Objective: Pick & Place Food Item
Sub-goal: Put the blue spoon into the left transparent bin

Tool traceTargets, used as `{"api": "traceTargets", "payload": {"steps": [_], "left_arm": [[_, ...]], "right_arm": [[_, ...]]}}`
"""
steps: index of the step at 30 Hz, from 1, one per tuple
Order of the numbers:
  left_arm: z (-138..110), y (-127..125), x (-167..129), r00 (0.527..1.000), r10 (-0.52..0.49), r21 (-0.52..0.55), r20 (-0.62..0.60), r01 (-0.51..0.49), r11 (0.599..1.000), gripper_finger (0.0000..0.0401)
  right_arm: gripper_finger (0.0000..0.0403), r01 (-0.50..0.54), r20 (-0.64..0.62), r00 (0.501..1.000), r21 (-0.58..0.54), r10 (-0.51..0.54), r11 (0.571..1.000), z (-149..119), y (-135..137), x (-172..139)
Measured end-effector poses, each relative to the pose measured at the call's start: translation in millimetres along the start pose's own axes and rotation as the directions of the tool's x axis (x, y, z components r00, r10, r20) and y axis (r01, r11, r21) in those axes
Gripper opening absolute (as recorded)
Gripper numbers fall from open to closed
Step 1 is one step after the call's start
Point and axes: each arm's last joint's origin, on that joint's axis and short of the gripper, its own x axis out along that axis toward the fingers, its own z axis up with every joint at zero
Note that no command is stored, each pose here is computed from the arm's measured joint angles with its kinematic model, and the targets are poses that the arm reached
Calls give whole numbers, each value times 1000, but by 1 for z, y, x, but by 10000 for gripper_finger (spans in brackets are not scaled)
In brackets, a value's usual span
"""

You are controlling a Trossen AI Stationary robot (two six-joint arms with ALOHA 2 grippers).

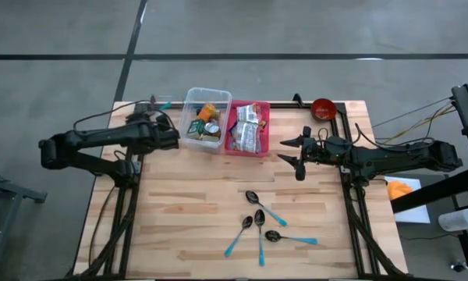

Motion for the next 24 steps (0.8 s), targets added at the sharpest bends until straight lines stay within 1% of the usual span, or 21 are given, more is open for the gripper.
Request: {"api": "traceTargets", "payload": {"steps": [6,12,15,19,24], "left_arm": [[-21,0,20,1000,-5,-58,12,5,998,2],[-37,-10,29,996,-85,-28,-28,84,996,2],[-41,-12,32,993,-116,-25,-38,115,993,2],[-47,-10,35,992,-113,-49,-48,110,993,2],[-56,-5,40,989,-98,-49,-116,92,995,2]], "right_arm": [[235,0,0,1000,0,0,1000,0,0,0],[235,0,0,1000,1,0,1000,0,0,0],[235,0,0,1000,0,0,1000,0,0,0],[235,0,0,1000,0,0,1000,0,0,0],[235,0,0,1000,0,0,1000,0,0,0]]}}
